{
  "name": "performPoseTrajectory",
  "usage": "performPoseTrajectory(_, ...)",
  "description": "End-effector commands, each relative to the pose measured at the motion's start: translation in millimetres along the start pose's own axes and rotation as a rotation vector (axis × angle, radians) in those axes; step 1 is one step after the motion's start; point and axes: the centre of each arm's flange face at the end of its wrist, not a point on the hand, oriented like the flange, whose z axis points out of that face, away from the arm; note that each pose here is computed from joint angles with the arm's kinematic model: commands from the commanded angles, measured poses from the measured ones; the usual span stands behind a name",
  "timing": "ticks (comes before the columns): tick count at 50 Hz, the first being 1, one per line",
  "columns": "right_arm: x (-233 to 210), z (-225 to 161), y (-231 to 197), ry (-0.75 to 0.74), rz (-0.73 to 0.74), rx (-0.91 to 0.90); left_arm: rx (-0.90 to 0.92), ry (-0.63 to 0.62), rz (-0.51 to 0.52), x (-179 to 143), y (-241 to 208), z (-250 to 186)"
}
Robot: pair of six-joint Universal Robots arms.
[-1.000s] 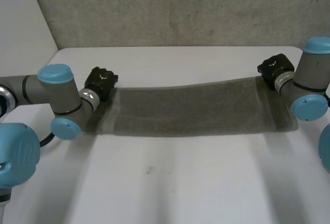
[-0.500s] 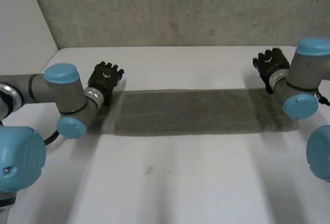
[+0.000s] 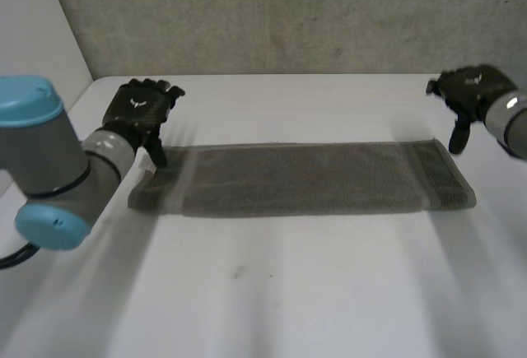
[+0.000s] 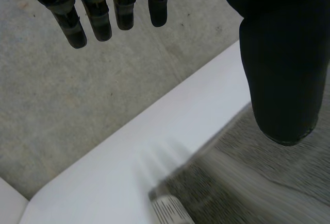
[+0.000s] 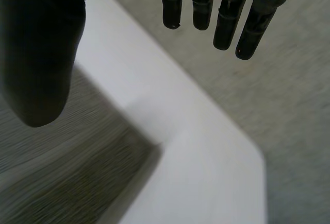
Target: Fold the towel.
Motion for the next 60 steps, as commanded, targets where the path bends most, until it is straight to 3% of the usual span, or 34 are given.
performPoseTrajectory(1, -19, -16, 48, -0.113, 0.056, -0.101, -0.019, 0.004, 0.001, 6, 11, -31)
performPoseTrajectory(15, -23, 14, 114, -0.077, 0.041, -0.127, 0.001, -0.017, 0.001, 6, 23, -38)
performPoseTrajectory(29, -18, 26, 128, -0.055, -0.015, -0.149, 0.018, -0.015, 0.005, 10, 27, -40)
performPoseTrajectory(37, 43, 21, 125, 0.141, -0.039, -0.167, 0.023, -0.008, 0.006, 13, 25, -41)
performPoseTrajectory(42, 91, 21, 125, 0.249, -0.172, -0.192, 0.02, -0.02, 0.005, 10, 26, -41)
performPoseTrajectory(47, 103, 21, 106, 0.295, -0.242, -0.192, 0.019, -0.023, 0.005, 8, 26, -40)
performPoseTrajectory(51, 77, 24, 61, 0.263, -0.254, -0.085, 0.02, -0.025, 0.005, 8, 26, -40)
performPoseTrajectory(53, 26, 26, 12, 0.18, -0.264, 0.055, 0.023, -0.026, 0.005, 8, 25, -40)
performPoseTrajectory(54, 25, 26, 12, 0.179, -0.265, 0.056, 0.023, -0.026, 0.005, 8, 25, -40)
performPoseTrajectory(56, -32, 21, -26, 0.083, -0.294, 0.172, 0.031, -0.029, 0.006, 7, 22, -40)
performPoseTrajectory(57, -33, 21, -26, 0.083, -0.294, 0.172, 0.031, -0.029, 0.006, 7, 22, -40)
performPoseTrajectory(59, -99, 9, -56, -0.038, -0.323, 0.279, 0.041, -0.033, 0.006, 6, 19, -41)
performPoseTrajectory(60, -99, 9, -56, -0.039, -0.324, 0.28, 0.041, -0.033, 0.006, 6, 19, -41)
